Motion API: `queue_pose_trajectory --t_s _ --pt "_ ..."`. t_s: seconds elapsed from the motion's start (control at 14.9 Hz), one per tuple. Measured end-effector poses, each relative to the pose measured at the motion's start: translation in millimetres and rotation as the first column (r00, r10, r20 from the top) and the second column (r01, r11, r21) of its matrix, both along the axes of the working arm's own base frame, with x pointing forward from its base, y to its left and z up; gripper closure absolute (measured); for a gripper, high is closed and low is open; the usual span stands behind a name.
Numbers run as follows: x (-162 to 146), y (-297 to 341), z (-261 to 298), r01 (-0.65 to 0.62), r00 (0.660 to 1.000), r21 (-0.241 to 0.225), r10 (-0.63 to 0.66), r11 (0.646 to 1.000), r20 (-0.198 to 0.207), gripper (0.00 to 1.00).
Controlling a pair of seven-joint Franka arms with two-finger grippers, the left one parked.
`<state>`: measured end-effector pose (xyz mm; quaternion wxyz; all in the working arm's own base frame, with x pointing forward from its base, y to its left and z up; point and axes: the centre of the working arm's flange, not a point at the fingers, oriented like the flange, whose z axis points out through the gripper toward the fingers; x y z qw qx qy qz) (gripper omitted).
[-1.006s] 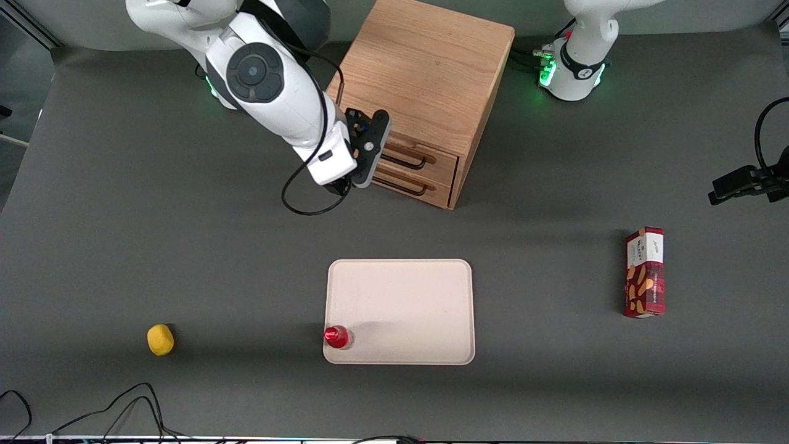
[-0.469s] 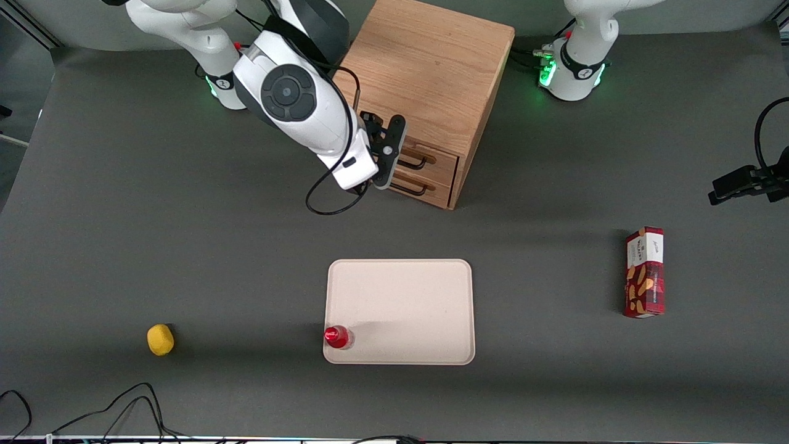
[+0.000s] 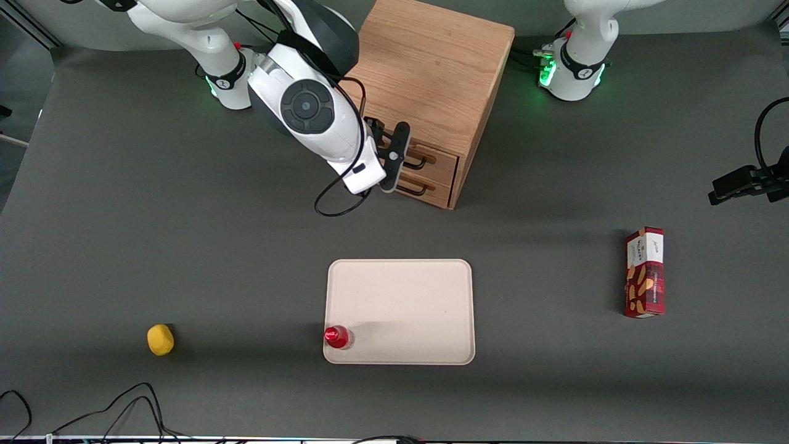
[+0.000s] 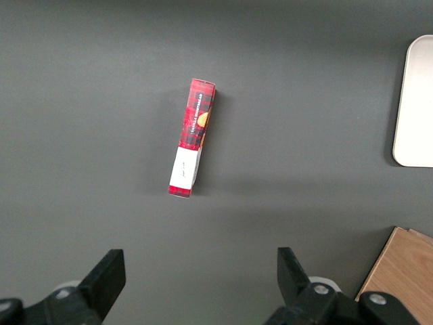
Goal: Open upper drawer
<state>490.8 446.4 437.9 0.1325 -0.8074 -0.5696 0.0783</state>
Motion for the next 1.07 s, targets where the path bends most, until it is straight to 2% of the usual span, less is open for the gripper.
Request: queue_pose_trajectory --t_s 0.4,1.07 --pt "-6 6 -15 -0.008 1.0 0.007 0.008 1.0 0.005 0.0" --pt "0 13 -36 -0.016 0.999 0.01 0.016 1.0 0.04 0.0"
